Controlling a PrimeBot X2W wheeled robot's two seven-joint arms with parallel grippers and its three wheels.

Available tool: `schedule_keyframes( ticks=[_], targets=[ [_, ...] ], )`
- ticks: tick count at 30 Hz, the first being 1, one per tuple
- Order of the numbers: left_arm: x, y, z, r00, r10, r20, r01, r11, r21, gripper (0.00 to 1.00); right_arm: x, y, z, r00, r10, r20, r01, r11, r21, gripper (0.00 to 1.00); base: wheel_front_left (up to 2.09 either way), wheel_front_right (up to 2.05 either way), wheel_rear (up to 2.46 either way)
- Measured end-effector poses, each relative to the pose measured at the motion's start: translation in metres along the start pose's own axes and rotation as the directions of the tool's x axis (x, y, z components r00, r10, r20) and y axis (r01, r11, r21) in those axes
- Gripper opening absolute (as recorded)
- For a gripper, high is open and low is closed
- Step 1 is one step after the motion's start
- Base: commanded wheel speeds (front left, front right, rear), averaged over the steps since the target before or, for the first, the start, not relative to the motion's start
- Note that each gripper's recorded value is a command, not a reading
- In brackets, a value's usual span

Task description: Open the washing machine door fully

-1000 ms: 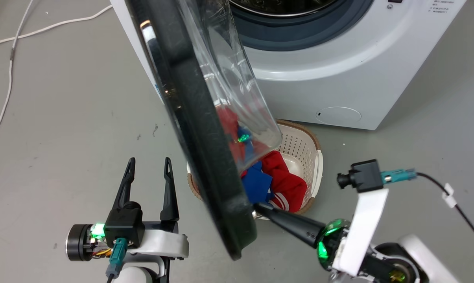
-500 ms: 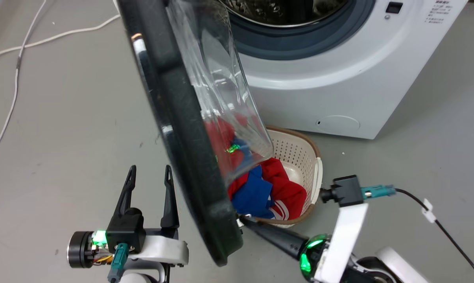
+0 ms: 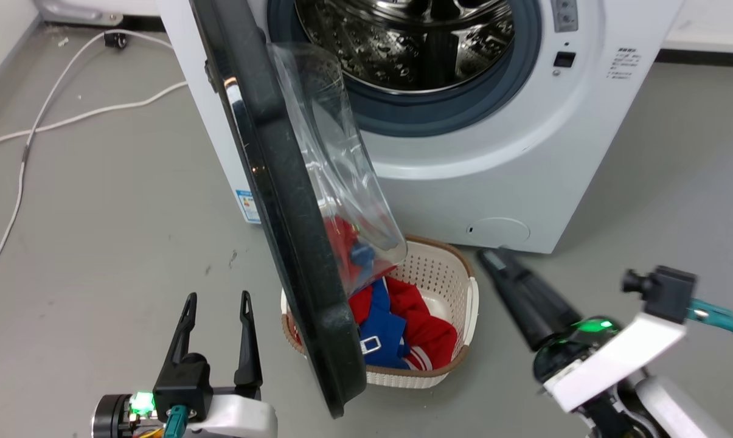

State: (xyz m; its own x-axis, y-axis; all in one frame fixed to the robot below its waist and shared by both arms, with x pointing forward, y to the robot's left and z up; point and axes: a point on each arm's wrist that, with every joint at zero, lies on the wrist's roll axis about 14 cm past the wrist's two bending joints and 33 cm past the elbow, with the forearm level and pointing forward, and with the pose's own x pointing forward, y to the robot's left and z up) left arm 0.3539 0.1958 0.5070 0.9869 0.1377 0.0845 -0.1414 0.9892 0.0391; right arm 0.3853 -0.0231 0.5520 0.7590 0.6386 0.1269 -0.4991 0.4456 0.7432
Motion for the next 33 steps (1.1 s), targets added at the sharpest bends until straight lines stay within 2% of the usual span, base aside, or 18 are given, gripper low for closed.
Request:
schedule_keyframes(
  ticks=[4, 6, 9, 11, 13, 15, 16, 19, 22, 24, 25, 33],
  targets=[
    [-0.006, 0.001, 0.004, 1.0, -0.002, 0.012, 0.002, 1.0, 0.003, 1.0, -0.012, -0.015, 0.041, 0.981, -0.035, 0.193, 0.072, 0.98, -0.184, 1.0, 0.0, 0.0, 0.0],
    [-0.007, 0.001, 0.006, 1.0, -0.003, 0.019, 0.003, 1.0, 0.002, 1.0, -0.019, -0.023, 0.062, 0.966, -0.051, 0.254, 0.132, 0.941, -0.312, 1.0, 0.0, 0.0, 0.0],
    [-0.008, -0.001, 0.008, 1.0, -0.01, 0.026, 0.009, 1.0, 0.002, 1.0, -0.032, -0.017, 0.104, 0.909, -0.038, 0.415, 0.23, 0.876, -0.423, 1.0, 0.0, 0.0, 0.0],
    [-0.009, -0.001, 0.01, 0.999, -0.011, 0.031, 0.011, 1.0, 0.006, 1.0, -0.042, -0.015, 0.112, 0.884, -0.043, 0.466, 0.293, 0.828, -0.479, 1.0, 0.0, 0.0, 0.0],
    [-0.01, -0.001, 0.01, 0.999, -0.013, 0.031, 0.012, 1.0, 0.005, 1.0, -0.053, -0.017, 0.117, 0.851, -0.071, 0.521, 0.348, 0.818, -0.457, 1.0, 0.0, 0.0, 0.0],
    [-0.011, -0.001, 0.01, 0.999, -0.015, 0.033, 0.015, 1.0, 0.004, 1.0, -0.06, -0.012, 0.119, 0.848, -0.057, 0.527, 0.38, 0.758, -0.53, 1.0, 0.0, 0.0, 0.0],
    [-0.011, -0.001, 0.011, 0.999, -0.014, 0.034, 0.014, 1.0, 0.004, 1.0, -0.064, -0.01, 0.122, 0.839, -0.056, 0.541, 0.397, 0.744, -0.538, 1.0, 0.0, 0.0, 0.0],
    [-0.013, -0.001, 0.012, 0.999, -0.016, 0.038, 0.016, 1.0, 0.003, 1.0, -0.074, -0.011, 0.118, 0.84, -0.07, 0.538, 0.438, 0.674, -0.595, 1.0, 0.0, 0.0, 0.0],
    [-0.014, -0.001, 0.013, 0.999, -0.017, 0.041, 0.016, 1.0, 0.002, 1.0, -0.088, -0.018, 0.118, 0.824, -0.112, 0.556, 0.491, 0.63, -0.602, 1.0, 0.0, 0.0, 0.0],
    [-0.016, -0.001, 0.013, 0.999, -0.016, 0.042, 0.016, 1.0, 0.003, 1.0, -0.093, -0.024, 0.108, 0.833, -0.14, 0.535, 0.504, 0.59, -0.63, 1.0, 0.0, 0.0, 0.0],
    [-0.016, -0.001, 0.013, 0.999, -0.016, 0.041, 0.015, 1.0, 0.003, 1.0, -0.096, -0.027, 0.105, 0.834, -0.154, 0.53, 0.511, 0.579, -0.636, 1.0, 0.0, 0.0, 0.0],
    [-0.019, -0.001, 0.015, 0.999, -0.019, 0.046, 0.019, 1.0, 0.002, 1.0, -0.119, -0.047, 0.08, 0.826, -0.263, 0.498, 0.553, 0.547, -0.628, 1.0, 0.0, 0.0, 0.0]
  ],
)
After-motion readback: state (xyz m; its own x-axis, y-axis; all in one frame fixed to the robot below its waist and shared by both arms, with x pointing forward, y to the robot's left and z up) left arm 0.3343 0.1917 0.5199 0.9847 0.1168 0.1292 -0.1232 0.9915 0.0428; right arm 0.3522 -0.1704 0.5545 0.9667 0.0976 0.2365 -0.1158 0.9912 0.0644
